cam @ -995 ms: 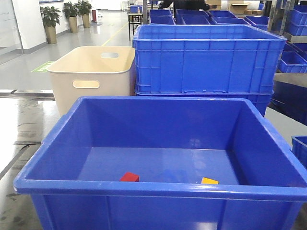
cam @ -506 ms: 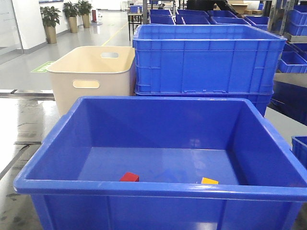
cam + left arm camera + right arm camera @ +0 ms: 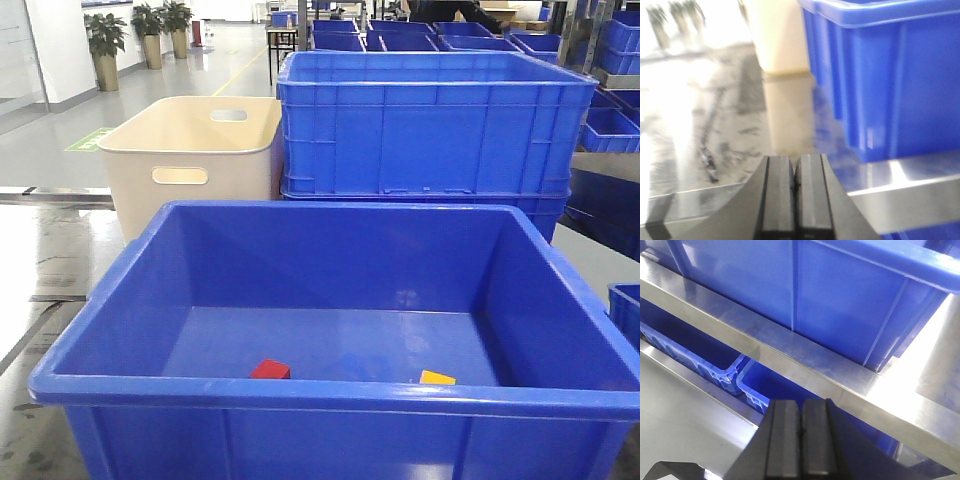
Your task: Pick red and yellow blocks into blue bin
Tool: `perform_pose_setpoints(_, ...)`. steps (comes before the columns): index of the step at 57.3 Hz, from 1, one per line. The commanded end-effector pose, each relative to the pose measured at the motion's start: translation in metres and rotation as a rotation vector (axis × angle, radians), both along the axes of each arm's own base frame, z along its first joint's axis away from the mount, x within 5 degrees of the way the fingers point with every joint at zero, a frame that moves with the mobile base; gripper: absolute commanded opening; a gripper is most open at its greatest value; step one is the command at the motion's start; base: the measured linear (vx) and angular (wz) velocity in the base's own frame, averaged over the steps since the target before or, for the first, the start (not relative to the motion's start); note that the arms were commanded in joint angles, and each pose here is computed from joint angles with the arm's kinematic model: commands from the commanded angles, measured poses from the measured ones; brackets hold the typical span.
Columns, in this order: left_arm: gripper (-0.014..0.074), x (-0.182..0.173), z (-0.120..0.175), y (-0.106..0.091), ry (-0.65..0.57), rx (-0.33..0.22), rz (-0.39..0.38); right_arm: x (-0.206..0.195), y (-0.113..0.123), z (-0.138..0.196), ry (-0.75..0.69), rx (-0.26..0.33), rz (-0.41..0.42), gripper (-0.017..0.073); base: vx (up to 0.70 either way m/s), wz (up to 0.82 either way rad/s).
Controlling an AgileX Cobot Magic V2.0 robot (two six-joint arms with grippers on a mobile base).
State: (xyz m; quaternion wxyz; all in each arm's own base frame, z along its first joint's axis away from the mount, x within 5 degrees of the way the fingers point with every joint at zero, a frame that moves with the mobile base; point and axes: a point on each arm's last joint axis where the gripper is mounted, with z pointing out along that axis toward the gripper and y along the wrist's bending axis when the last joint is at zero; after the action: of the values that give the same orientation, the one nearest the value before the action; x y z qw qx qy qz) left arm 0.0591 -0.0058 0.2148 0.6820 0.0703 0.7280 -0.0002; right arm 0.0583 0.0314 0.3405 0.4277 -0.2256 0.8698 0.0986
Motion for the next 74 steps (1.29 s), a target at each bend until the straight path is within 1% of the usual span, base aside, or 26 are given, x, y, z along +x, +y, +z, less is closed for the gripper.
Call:
perform_pose_setpoints(1, -0.0001, -0.0025, 0.0083, 0.0012, -0.190, -0.035, 0.016, 0.0033, 0.0008, 0.0119, -0.074, 0.033, -0.010, -0.0010, 0.00, 0.00)
perform_pose_setpoints(4, -0.0001, -0.0031, 0.0007, 0.0018, -0.211, -0.046, 0.024, 0.0033, 0.0008, 0.0119, -0.074, 0.033, -0.010, -0.0010, 0.00, 0.00)
perform_pose_setpoints(10, -0.0001, -0.0059, 0.0009, 0.0025, -0.213, -0.066, 0.032, 0.0032, 0.0008, 0.0118, -0.072, 0.032, -0.010, -0.0010, 0.00, 0.00)
perform_pose_setpoints(18, -0.0001, -0.0056, -0.0008, 0.0016, -0.198, -0.072, 0.017, 0.0031, 0.0008, 0.0116, -0.070, 0.032, -0.010, -0.0010, 0.00, 0.00)
perform_pose_setpoints(26, -0.0001, -0.0053, -0.0008, 0.0024, -0.197, -0.077, 0.032, 0.0031, 0.0008, 0.0116, -0.070, 0.032, -0.010, -0.0010, 0.00, 0.00)
perform_pose_setpoints(35, -0.0001, -0.0053, -0.0008, 0.0024, -0.197, -0.078, 0.032, 0.0022, 0.0005, 0.0102, -0.053, 0.024, -0.007, -0.0010, 0.00, 0.00)
perform_pose_setpoints(41, -0.0001, -0.0053, -0.0007, 0.0025, -0.197, -0.098, 0.032, 0.0022, 0.0005, 0.0102, -0.053, 0.024, -0.007, -0.0010, 0.00, 0.00)
perform_pose_setpoints(49, -0.0001, -0.0054, -0.0006, 0.0025, -0.195, -0.138, 0.031, 0.0022, 0.0005, 0.0102, -0.053, 0.024, -0.007, -0.0010, 0.00, 0.00)
perform_pose_setpoints(74, -0.0001, -0.0054, -0.0004, 0.0025, -0.197, -0.136, 0.031, 0.0022, 0.0005, 0.0102, -0.053, 0.024, -0.007, -0.0010, 0.00, 0.00)
